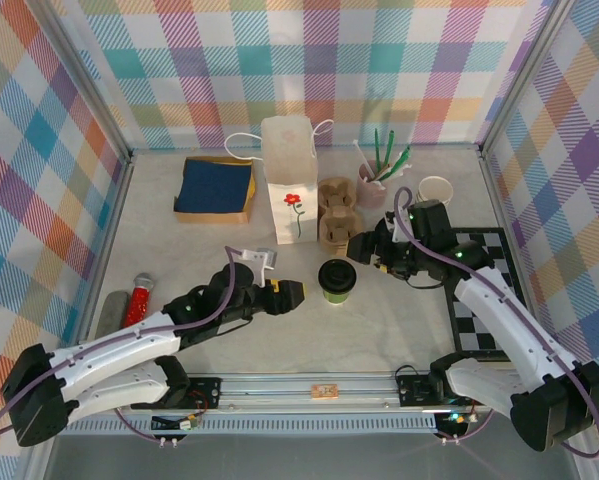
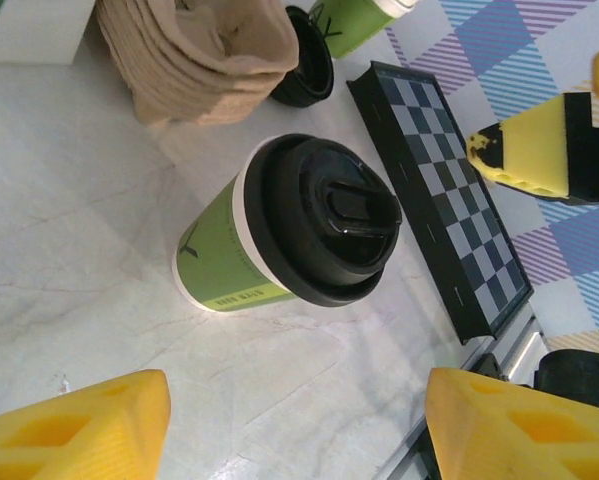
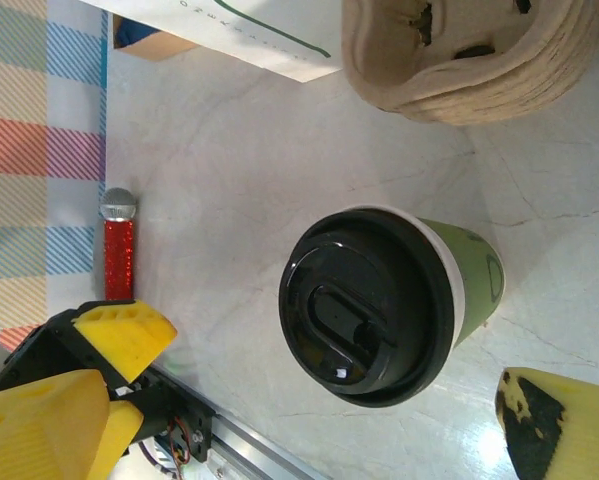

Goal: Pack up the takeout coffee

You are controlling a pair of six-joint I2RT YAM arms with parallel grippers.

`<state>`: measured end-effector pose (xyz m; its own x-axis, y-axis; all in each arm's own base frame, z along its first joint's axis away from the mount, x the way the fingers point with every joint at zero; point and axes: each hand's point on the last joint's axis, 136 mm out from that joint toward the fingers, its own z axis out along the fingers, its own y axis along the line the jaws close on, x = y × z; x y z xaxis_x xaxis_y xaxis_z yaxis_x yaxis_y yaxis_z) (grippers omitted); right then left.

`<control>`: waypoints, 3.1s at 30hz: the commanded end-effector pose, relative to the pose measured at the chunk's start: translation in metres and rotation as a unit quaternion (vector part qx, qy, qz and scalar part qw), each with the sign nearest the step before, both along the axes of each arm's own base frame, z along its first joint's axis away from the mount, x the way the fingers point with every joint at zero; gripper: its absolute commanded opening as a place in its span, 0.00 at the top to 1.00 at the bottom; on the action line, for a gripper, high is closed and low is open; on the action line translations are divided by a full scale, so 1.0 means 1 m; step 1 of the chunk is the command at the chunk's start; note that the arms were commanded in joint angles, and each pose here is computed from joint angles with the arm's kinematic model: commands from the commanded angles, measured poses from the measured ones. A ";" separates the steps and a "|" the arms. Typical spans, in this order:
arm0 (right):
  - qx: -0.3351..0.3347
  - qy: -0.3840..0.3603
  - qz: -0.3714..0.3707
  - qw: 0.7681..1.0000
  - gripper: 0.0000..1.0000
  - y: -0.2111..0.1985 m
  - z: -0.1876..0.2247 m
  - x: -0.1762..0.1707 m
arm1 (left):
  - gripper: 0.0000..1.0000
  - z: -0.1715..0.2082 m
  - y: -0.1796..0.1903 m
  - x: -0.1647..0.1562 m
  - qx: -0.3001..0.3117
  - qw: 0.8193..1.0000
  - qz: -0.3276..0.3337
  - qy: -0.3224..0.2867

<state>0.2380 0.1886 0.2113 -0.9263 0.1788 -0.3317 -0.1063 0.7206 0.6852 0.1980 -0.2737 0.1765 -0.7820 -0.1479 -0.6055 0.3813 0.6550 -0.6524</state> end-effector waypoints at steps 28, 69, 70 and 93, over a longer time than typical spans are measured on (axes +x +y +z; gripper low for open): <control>-0.012 0.009 0.002 1.000 0.01 -0.010 -0.025 -0.014 | 0.35 -0.036 -0.045 0.028 -0.012 0.999 -0.024 0.045; -0.033 0.026 -0.002 0.999 0.00 -0.022 -0.036 -0.002 | 0.34 -0.013 -0.054 0.043 -0.020 0.999 -0.032 0.029; -0.032 0.032 0.006 0.999 0.01 -0.020 -0.037 -0.001 | 0.33 -0.010 -0.053 0.043 -0.020 0.999 -0.033 0.026; -0.009 0.084 0.064 0.994 0.16 0.005 -0.064 0.016 | 0.30 -0.022 -0.068 0.051 -0.017 0.998 -0.038 0.040</control>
<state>0.2547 0.1879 0.1488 -0.9813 0.0755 -0.1773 -0.0642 0.7395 0.6701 0.2416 -0.3327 0.1359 -0.8527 -0.0962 -0.5134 0.3430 0.6382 -0.6892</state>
